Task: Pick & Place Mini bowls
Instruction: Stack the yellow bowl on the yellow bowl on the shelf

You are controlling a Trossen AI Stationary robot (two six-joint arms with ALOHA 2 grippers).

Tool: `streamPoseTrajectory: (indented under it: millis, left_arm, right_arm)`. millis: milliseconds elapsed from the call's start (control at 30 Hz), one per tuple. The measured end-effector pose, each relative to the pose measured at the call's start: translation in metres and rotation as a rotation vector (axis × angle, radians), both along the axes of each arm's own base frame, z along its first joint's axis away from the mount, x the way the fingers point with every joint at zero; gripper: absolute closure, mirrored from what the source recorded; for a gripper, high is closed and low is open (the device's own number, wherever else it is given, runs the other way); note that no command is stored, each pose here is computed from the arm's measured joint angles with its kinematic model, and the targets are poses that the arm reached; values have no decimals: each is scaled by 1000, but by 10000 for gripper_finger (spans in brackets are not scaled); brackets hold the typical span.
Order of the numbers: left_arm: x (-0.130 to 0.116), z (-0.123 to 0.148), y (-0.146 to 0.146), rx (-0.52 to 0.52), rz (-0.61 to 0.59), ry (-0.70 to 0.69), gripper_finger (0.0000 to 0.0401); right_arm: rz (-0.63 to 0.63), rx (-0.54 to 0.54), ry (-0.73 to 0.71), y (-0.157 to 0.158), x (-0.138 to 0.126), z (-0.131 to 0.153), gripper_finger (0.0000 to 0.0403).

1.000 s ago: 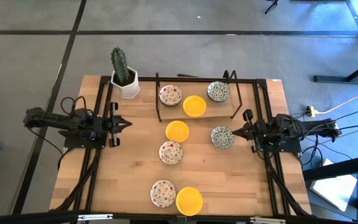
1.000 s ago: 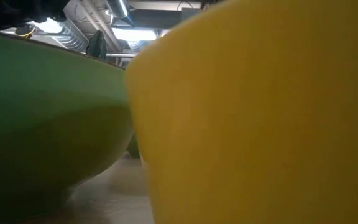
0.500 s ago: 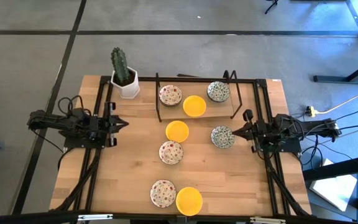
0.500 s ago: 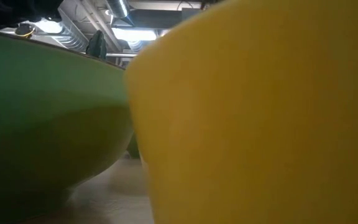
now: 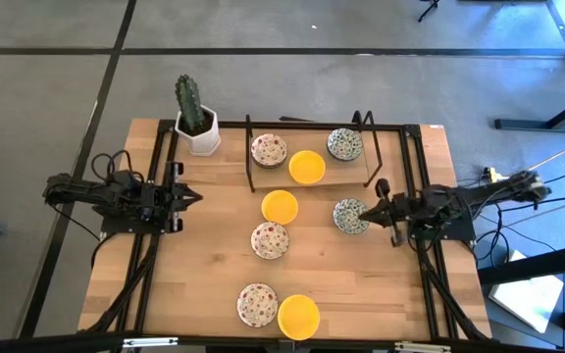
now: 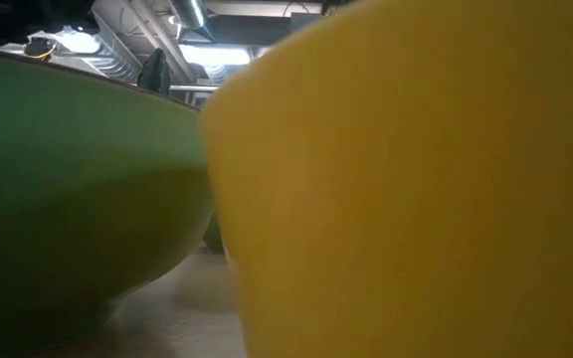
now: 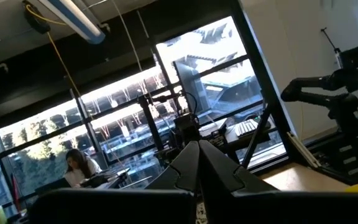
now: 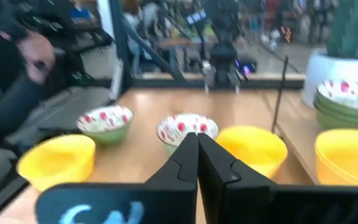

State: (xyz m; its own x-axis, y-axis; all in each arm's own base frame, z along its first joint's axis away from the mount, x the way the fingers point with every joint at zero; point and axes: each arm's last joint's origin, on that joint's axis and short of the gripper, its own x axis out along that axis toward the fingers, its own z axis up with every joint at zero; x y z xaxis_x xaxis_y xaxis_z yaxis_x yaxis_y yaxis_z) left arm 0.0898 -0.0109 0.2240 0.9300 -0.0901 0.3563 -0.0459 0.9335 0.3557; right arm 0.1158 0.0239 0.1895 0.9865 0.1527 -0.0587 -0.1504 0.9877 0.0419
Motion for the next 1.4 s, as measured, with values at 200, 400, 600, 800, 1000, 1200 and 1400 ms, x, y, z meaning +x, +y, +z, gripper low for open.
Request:
streamPoseTrajectory:
  millis: [200,400,600,800,1000,1200,1400]
  left_arm:
    - [0,0,0,0,0,0,398]
    - [0,0,0,-22,-8,2,396]
    - [0,0,0,-23,-5,4,394]
    - [0,-1,0,-22,-5,13,397]
    - [1,-3,0,-19,-5,31,396]
    - [1,-3,0,-15,-1,31,398]
    - [1,-3,0,-13,0,33,394]
  right_arm:
    - [-53,-68,174,12,33,13,401]
    - [-55,-145,350,24,83,39,385]
    - [-74,-269,580,32,146,60,379]
    - [5,-505,718,34,197,64,346]
    - [128,-604,792,34,226,53,288]
    - [162,-683,842,27,233,35,218]
    - [110,-696,889,11,241,21,179]
